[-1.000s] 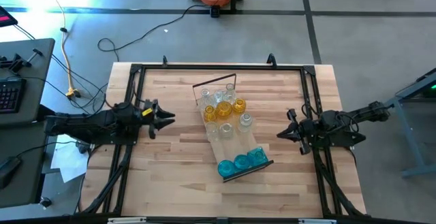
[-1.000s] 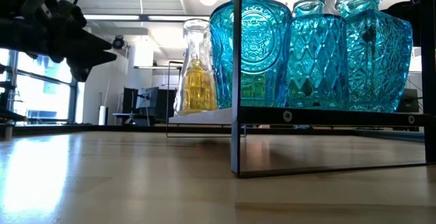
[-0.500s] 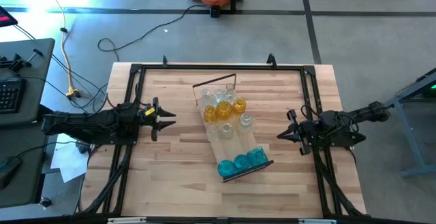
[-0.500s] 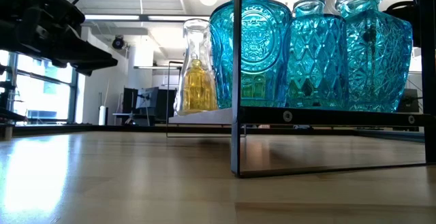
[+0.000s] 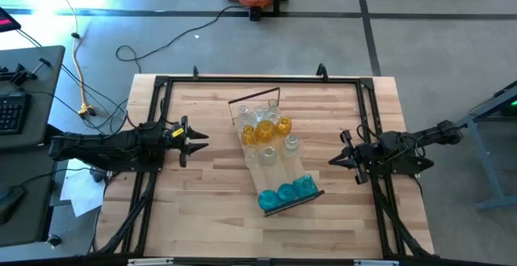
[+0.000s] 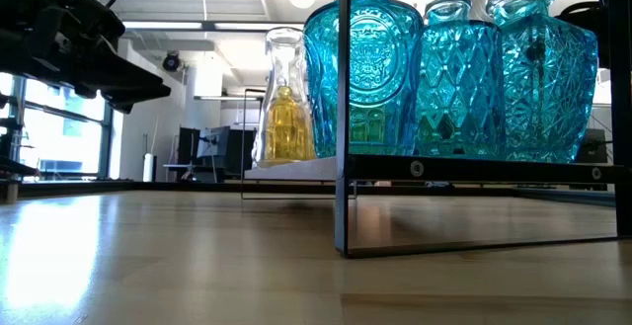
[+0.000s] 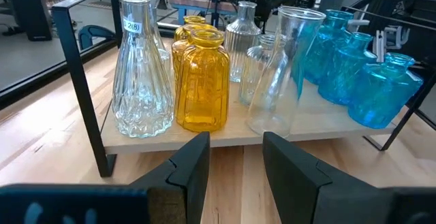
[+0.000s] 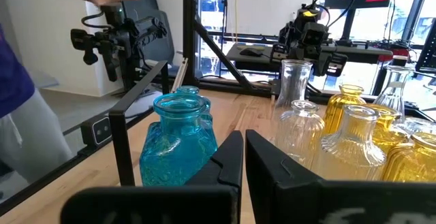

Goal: Sort vases onto shelf
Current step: Return to Home Position

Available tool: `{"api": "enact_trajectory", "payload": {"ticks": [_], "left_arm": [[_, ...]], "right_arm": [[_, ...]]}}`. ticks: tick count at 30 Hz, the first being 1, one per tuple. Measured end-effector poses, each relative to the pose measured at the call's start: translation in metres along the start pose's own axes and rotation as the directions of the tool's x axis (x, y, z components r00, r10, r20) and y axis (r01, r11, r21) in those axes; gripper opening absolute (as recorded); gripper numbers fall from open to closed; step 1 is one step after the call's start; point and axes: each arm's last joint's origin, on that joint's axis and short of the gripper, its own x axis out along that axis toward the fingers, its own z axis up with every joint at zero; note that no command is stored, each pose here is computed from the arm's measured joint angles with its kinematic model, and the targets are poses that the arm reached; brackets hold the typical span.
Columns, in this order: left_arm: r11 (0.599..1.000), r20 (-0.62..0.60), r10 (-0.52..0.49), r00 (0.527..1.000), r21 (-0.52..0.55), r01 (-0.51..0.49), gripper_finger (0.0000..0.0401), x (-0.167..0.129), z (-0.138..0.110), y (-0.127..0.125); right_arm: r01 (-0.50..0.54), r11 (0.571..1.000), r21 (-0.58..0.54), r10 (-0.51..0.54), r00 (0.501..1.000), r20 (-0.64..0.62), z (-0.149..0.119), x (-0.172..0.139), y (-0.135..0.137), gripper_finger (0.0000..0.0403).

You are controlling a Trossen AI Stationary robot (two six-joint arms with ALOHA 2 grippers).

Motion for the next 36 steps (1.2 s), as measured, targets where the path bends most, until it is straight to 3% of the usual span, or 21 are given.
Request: {"api": "enact_trajectory", "payload": {"ticks": [12,19,25,31,36], "left_arm": [[1.0,0.004,0.002,1.0,-0.001,-0.002,0.0127,0.0,0.0,0.0],[0.999,0.095,0.048,0.994,-0.011,-0.047,0.0127,-0.006,0.007,0.006],[0.995,0.214,0.095,0.972,-0.022,-0.093,0.0127,-0.014,0.017,0.01],[0.995,0.205,0.096,0.974,-0.022,-0.094,0.0127,-0.014,0.015,0.01],[0.995,0.209,0.096,0.973,-0.022,-0.093,0.0127,-0.014,0.016,0.01]], "right_arm": [[0.01,1.0,0.0,-0.01,1.0,0.0,0.0,0.0,-0.001,0.0],[0.17,0.985,-0.004,-0.17,0.985,-0.012,-0.001,-0.001,-0.017,0.0],[0.376,0.926,-0.012,-0.377,0.926,-0.019,-0.002,-0.007,-0.037,0.0],[0.552,0.833,-0.021,-0.553,0.833,-0.028,-0.003,-0.016,-0.054,0.0],[0.634,0.773,-0.026,-0.635,0.772,-0.031,-0.003,-0.022,-0.062,0.0]]}}
